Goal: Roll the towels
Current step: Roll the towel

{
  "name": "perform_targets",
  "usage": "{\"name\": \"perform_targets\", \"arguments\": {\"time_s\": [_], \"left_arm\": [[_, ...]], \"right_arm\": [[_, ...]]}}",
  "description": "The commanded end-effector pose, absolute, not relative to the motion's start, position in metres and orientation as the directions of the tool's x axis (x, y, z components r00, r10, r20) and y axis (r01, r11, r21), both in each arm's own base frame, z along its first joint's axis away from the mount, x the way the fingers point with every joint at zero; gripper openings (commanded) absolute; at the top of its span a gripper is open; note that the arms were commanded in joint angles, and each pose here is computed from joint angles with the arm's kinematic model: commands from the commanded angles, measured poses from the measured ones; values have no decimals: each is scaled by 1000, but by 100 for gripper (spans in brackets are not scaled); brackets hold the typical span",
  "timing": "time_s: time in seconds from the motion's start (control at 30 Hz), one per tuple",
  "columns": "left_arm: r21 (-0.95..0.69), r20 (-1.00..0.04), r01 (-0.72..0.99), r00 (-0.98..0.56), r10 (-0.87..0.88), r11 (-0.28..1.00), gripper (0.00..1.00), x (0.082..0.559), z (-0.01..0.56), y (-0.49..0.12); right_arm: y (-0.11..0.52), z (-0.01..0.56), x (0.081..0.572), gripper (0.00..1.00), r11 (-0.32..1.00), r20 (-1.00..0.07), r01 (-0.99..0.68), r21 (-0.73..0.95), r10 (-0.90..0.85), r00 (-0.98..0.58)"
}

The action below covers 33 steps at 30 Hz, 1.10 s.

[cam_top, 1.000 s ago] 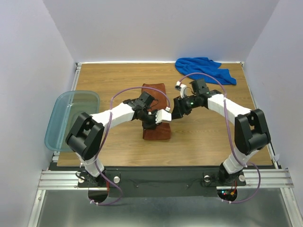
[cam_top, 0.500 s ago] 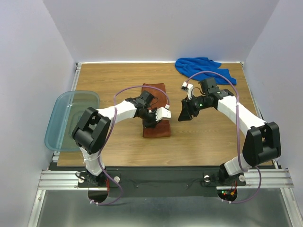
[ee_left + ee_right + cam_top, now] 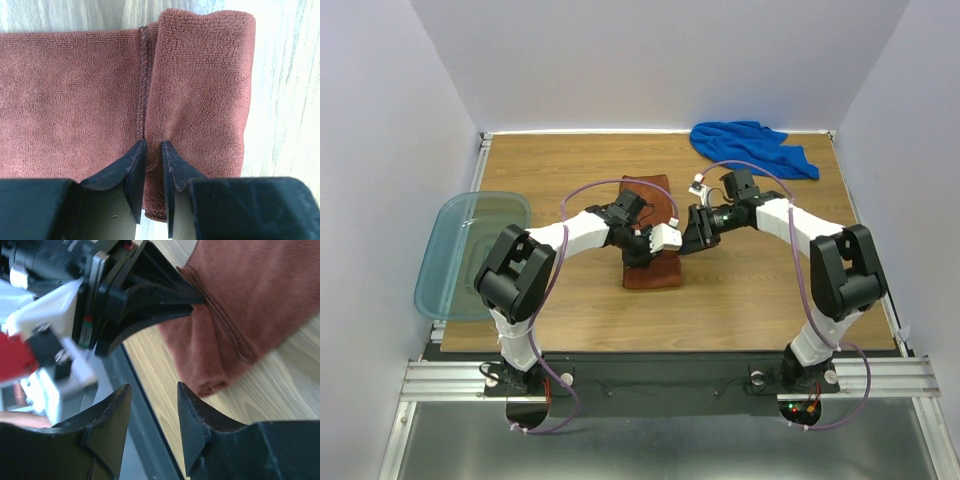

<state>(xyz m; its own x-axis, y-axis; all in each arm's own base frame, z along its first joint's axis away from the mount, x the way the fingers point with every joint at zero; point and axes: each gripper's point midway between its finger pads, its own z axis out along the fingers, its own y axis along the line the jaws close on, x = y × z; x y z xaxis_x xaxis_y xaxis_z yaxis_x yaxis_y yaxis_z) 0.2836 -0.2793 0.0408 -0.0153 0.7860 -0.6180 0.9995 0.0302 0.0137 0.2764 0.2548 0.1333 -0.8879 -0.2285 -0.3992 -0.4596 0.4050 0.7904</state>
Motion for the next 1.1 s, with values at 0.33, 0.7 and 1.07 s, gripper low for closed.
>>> {"name": "perform_targets", "arguments": {"time_s": [0.33, 0.7, 1.07], "left_arm": [[49, -640, 996, -23, 768, 70, 31, 299, 49, -279], [134, -655, 987, 22, 755, 87, 67, 297, 78, -267], [468, -586, 883, 337, 736, -32, 81, 248, 106, -251]], "right_arm": [[304, 94, 266, 47, 353, -292, -380, 855, -277, -915], [303, 33, 277, 45, 462, -195, -297, 836, -256, -947], [307, 25, 276, 45, 460, -116, -220, 861, -244, -963]]}}
